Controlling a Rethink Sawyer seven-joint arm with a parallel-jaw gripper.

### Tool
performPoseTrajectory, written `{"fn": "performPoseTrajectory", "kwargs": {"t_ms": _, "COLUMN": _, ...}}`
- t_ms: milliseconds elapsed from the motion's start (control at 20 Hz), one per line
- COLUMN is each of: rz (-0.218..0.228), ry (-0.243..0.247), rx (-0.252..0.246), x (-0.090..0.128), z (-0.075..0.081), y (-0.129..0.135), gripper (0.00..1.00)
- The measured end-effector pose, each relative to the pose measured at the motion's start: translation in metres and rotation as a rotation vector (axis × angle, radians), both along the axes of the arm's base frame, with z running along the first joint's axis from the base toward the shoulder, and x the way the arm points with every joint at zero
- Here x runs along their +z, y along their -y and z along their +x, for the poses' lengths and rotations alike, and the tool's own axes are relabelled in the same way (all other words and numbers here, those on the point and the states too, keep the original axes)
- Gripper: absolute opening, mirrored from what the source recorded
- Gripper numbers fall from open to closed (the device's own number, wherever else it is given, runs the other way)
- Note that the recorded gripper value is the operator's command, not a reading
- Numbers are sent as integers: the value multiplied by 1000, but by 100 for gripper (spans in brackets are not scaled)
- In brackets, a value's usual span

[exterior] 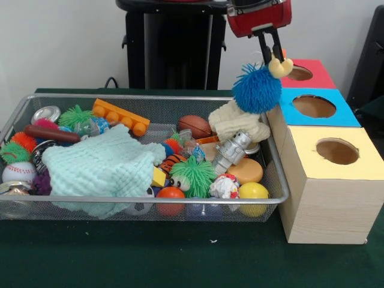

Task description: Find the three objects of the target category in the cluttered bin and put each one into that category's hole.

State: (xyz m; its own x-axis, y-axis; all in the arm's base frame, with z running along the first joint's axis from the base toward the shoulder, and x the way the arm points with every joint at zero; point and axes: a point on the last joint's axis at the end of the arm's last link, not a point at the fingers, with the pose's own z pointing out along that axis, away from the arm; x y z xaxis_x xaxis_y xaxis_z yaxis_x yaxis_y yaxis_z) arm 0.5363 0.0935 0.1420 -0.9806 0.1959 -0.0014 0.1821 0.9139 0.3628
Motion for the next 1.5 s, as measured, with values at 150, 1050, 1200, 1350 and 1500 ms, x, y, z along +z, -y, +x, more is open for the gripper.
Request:
{"fn": "performPoseTrajectory", "kwargs": {"t_ms": 150, "rz": 1, "ry": -13, "rx": 17, "x": -5, "z": -5, "y": -11, "gripper": 0}}
{"fn": "performPoseTrajectory", "kwargs": {"t_ms": 1050, "rz": -2, "ry": -62, "rx": 73, "x": -17, "z": -29, "y": -44, "gripper": 0}}
{"fn": "performPoseTrajectory", "kwargs": {"t_ms": 1200, "rz": -12, "ry": -69, "rx": 71, "x": -18, "z": -33, "y": -45, "gripper": 0}}
{"fn": "performPoseTrajectory", "kwargs": {"t_ms": 1350, "rz": -18, "ry": -73, "rx": 69, "x": -20, "z": -34, "y": -45, "gripper": 0}}
{"fn": "performPoseTrajectory", "kwargs": {"t_ms": 1500, "rz": -26, "ry": -79, "rx": 66, "x": -21, "z": -36, "y": -45, "gripper": 0}}
